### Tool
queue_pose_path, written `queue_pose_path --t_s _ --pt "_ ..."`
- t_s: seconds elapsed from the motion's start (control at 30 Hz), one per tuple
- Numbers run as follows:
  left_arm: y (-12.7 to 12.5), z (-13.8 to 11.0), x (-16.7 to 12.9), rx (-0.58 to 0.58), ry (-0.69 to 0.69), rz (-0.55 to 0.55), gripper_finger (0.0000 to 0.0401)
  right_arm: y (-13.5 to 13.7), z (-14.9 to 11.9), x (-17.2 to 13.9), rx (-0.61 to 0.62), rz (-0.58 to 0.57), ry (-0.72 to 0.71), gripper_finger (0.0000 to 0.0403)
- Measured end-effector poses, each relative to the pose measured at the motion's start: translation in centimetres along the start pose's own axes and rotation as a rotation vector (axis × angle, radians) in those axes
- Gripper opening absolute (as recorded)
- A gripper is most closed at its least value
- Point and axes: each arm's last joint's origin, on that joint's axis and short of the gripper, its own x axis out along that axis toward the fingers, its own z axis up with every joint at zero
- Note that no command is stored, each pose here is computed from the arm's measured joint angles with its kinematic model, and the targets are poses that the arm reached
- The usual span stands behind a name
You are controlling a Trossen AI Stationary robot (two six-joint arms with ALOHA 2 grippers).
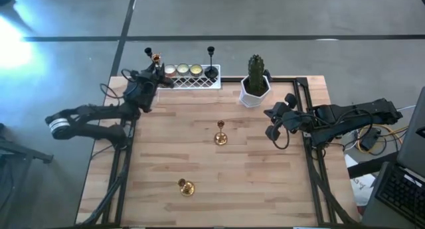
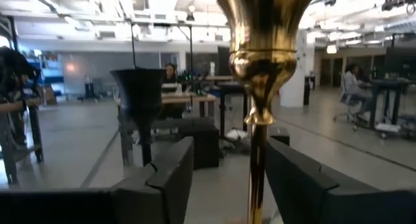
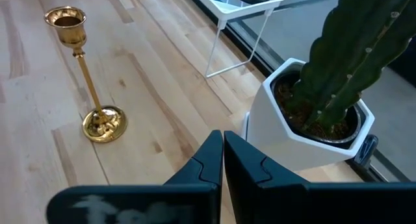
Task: Pick & Place candle stick holders
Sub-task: Put the bottom right golden candle holder on the shelf, then put the top golden candle holder on the shelf
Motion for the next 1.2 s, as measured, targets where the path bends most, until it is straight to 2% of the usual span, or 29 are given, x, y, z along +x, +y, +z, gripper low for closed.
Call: queue_pose_path --t_s 0.87,1.03,1.2 --pt "2.7 3.7 -6.1 -0.017 0.200 -0.180 0.0193 0.0 0.0 0.0 0.001 0.008 0.003 0.0008" --pt "3.2 4.5 -7.2 -0.047 0.266 -0.343 0.0193 0.1 0.0 0.0 0.001 0.016 0.006 0.0008" --pt "3.1 4.9 -8.1 -0.096 0.348 -0.624 0.0193 0.2 -0.1 0.0 0.001 0.060 0.024 0.0008"
